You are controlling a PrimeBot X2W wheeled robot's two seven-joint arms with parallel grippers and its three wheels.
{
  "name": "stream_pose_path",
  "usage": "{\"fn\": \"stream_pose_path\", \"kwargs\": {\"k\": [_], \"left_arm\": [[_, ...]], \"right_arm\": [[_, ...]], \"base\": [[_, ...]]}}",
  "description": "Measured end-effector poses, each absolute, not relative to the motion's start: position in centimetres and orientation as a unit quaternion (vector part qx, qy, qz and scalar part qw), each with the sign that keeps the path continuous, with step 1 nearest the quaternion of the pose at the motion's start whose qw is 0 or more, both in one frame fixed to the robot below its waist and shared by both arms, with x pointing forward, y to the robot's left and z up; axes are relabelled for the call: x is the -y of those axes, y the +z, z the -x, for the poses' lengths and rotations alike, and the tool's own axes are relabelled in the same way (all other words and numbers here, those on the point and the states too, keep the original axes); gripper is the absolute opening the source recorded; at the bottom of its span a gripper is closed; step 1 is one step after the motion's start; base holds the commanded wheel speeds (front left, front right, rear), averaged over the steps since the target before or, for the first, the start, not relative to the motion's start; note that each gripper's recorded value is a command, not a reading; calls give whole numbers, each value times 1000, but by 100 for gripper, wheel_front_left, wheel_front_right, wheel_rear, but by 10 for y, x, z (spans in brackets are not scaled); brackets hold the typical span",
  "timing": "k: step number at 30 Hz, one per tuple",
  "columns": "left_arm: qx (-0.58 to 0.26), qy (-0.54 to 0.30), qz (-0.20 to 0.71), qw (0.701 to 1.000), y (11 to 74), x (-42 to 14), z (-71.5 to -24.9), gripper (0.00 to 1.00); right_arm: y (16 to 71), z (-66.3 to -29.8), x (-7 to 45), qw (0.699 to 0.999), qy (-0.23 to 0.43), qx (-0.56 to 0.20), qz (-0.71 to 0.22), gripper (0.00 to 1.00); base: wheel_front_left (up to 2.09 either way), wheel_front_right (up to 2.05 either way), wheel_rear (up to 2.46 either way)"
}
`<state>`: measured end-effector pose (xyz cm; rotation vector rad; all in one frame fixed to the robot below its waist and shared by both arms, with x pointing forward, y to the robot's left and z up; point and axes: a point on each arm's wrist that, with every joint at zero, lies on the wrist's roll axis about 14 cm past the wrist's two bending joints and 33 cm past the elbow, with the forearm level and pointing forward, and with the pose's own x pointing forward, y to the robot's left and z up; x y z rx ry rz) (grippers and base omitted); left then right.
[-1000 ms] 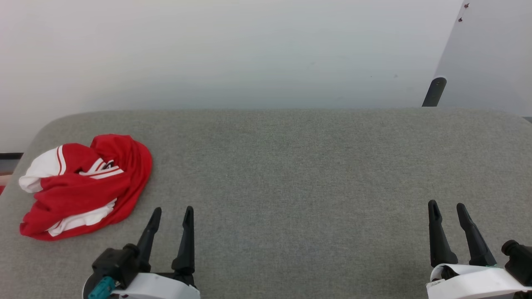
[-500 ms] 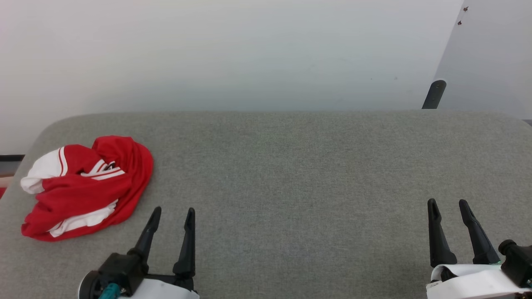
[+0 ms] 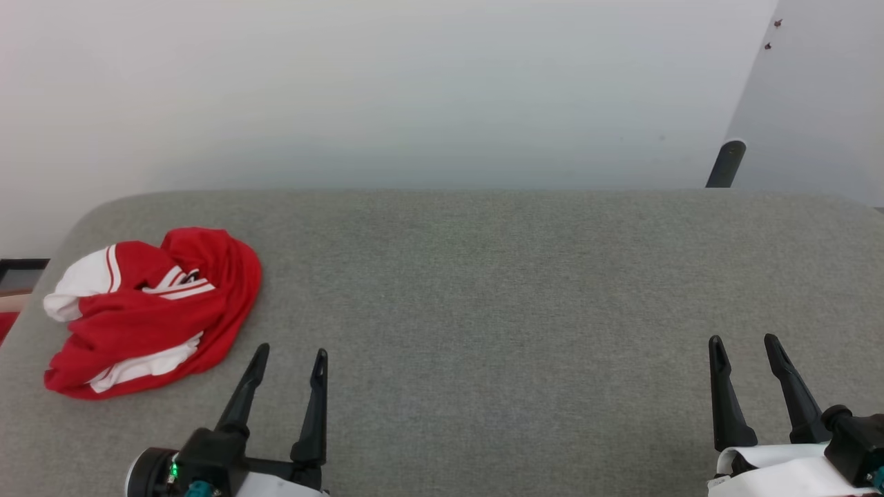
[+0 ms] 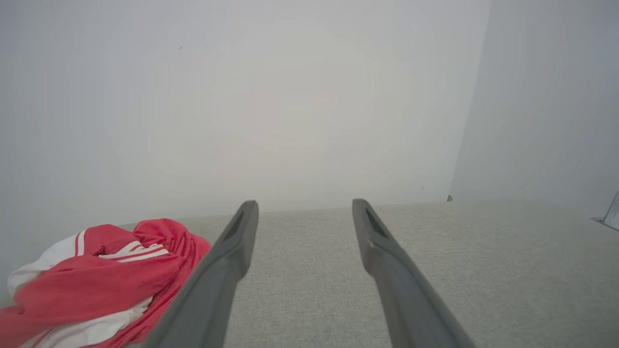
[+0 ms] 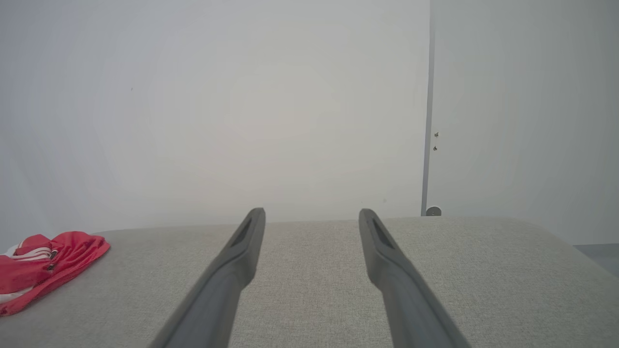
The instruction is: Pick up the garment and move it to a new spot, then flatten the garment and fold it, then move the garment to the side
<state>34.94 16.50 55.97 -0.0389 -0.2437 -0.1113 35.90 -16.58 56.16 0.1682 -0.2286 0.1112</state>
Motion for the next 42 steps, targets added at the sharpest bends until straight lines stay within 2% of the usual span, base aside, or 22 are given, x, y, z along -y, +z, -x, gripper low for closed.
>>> {"fn": "stream_pose_path", "kwargs": {"k": [13, 21, 34, 38, 42], "left_arm": [[111, -12, 12, 994, 551, -196, -337, 100], [106, 85, 3, 991, 549, -255, -308, 100], [108, 239, 2, 965, 550, -333, -225, 100], [95, 241, 32, 965, 547, -335, -222, 100], [85, 208, 34, 974, 561, -336, -241, 100]], "right_arm": [[562, -365, 135, 986, 102, 108, -78, 100], [562, -372, 81, 974, 180, 99, -90, 100], [576, -371, -25, 934, 326, 101, -101, 100], [570, -373, -35, 931, 339, 91, -100, 100], [563, -379, -33, 934, 333, 82, -103, 100]], "base": [[0, 0, 0], [0, 0, 0], [0, 0, 0], [0, 0, 0], [0, 0, 0]]}}
